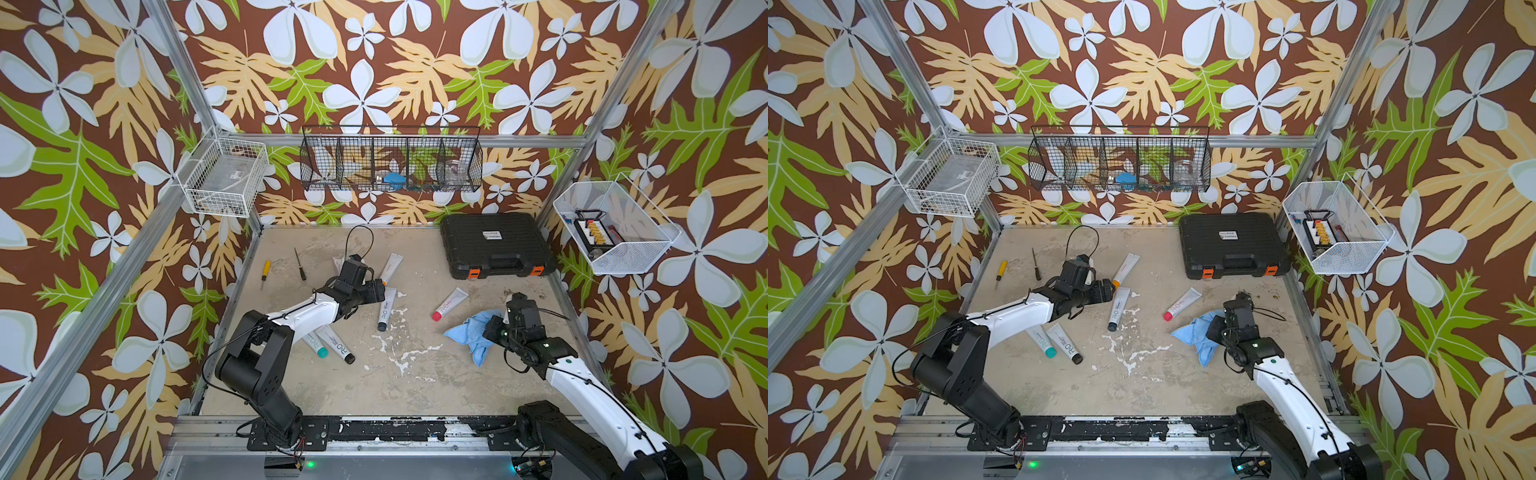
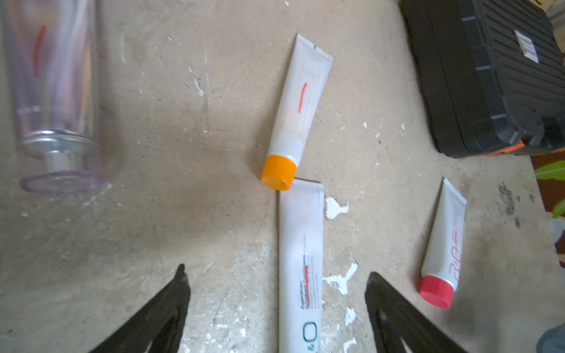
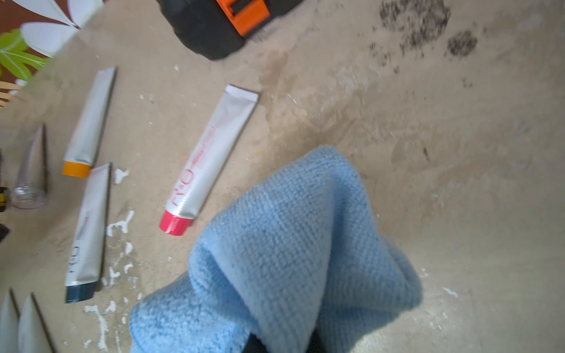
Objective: Wipe the surface of the toothpaste tube
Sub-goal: Pick up the cleaning item at the center of the board, then move the toothpaste to the center of the board.
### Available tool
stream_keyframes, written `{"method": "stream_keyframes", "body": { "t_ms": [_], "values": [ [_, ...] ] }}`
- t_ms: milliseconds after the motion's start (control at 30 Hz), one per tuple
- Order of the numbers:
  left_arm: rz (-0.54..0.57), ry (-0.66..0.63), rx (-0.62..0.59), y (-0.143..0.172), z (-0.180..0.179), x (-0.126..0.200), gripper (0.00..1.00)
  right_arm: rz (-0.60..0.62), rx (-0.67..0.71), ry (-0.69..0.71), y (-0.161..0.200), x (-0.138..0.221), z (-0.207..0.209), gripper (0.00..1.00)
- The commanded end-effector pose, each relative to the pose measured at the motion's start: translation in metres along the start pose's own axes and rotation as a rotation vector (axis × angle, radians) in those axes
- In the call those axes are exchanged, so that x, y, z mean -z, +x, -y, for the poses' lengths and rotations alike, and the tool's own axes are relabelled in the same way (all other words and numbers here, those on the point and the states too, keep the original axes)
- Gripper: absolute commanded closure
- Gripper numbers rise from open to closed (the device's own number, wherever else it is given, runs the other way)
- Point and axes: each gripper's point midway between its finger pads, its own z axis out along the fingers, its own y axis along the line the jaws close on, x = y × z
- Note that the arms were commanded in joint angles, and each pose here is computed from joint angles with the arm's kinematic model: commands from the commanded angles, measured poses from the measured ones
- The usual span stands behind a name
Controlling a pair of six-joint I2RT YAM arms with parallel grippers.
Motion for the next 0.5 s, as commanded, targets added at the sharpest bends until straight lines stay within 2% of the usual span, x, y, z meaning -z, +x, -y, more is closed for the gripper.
{"method": "stream_keyframes", "body": {
  "t_ms": [0,167,467],
  "values": [
    [-0.034,0.068,-0.042,0.007,0.021,0.004,0.12,0.057,0.051,-0.016,-0.023,0.017,-0.012,1.0],
    [-0.026,0.168,-0.19,0.01,0.076,0.006,0.17,0.116,0.093,-0.102,-0.054,0.039,-0.038,1.0],
    [-0.073,0.276,-0.339,0.045,0.143,-0.02,0.26,0.221,-0.026,-0.102,-0.094,0.052,-0.013,1.0]
  ]
}}
